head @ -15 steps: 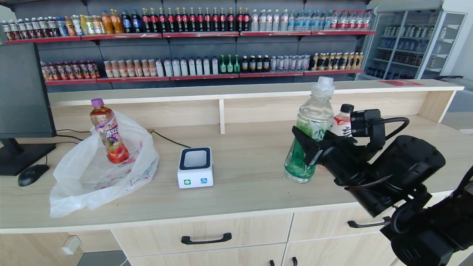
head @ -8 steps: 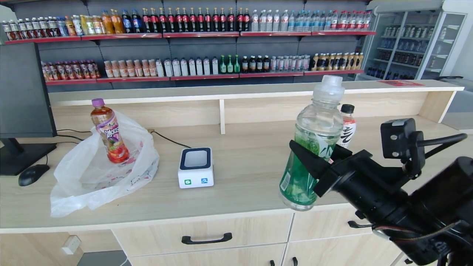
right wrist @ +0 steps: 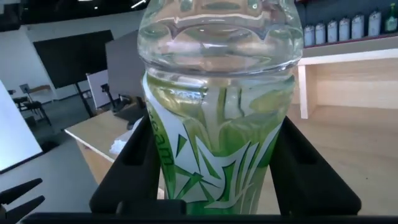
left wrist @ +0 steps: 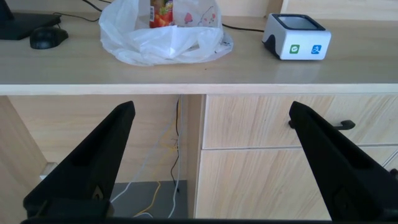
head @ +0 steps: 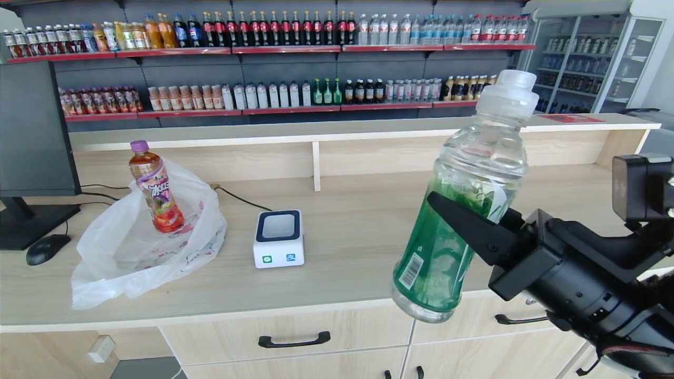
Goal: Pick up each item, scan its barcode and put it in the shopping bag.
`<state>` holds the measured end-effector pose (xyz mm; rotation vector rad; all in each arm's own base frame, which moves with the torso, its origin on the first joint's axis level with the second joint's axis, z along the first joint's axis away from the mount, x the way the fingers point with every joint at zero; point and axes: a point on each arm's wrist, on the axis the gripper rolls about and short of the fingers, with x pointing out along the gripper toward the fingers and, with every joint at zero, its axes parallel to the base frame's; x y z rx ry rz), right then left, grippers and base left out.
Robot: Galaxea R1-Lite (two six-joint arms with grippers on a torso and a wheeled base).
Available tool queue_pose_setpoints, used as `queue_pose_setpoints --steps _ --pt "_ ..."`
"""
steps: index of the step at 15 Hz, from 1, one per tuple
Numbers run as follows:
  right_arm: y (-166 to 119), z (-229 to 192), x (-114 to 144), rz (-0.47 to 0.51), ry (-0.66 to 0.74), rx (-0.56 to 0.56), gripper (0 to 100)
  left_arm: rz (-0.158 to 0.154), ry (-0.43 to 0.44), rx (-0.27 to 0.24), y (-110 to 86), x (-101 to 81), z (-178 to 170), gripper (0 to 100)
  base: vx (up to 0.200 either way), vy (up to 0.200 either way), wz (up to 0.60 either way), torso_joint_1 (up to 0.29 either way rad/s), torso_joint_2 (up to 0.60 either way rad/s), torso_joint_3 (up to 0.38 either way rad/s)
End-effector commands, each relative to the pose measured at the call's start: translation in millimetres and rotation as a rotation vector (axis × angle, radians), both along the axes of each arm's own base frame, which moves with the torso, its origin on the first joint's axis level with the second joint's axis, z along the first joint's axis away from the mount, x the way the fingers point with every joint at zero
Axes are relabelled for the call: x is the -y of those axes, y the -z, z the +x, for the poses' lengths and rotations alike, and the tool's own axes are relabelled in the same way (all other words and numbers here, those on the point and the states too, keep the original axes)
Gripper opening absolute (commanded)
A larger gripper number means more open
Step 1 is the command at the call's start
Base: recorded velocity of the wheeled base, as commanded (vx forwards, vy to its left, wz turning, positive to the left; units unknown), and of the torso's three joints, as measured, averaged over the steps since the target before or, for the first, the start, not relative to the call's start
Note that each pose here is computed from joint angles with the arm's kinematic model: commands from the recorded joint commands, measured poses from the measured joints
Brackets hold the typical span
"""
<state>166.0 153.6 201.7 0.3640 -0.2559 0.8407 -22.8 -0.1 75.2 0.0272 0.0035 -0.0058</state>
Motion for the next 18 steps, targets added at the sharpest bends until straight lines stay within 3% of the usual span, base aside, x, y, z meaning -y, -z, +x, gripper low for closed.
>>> queue_pose_setpoints --steps 1,6,9,11,14,18 --pt "-8 5 -5 0.008 -0.05 0.04 0 0.0 0.0 0.001 0.0 0.0 0 100 0.0 0.0 0.0 0.0 0.0 0.0" --pt "-11 18 -6 -0.009 -0.243 0.051 0 0.0 0.0 0.001 0.0 0.0 0 100 0.0 0.0 0.0 0.0 0.0 0.0" --pt "-15 22 -7 0.045 -0.336 -0.012 0 0.0 0.0 -0.001 0.2 0.0 0 100 0.0 0.0 0.0 0.0 0.0 0.0" --pt "-25 28 -9 0.055 -0.394 0.015 0 0.0 0.0 0.001 0.0 0.0 0 100 0.0 0.0 0.0 0.0 0.0 0.0" --pt "-32 28 -11 0.11 -0.55 -0.082 0 0.0 0.0 0.001 0.0 0.0 0 100 0.0 0.0 0.0 0.0 0.0 0.0" --pt "-44 26 -15 0.172 -0.614 -0.125 0 0.0 0.0 0.001 0.0 0.0 0 100 0.0 0.0 0.0 0.0 0.0 0.0"
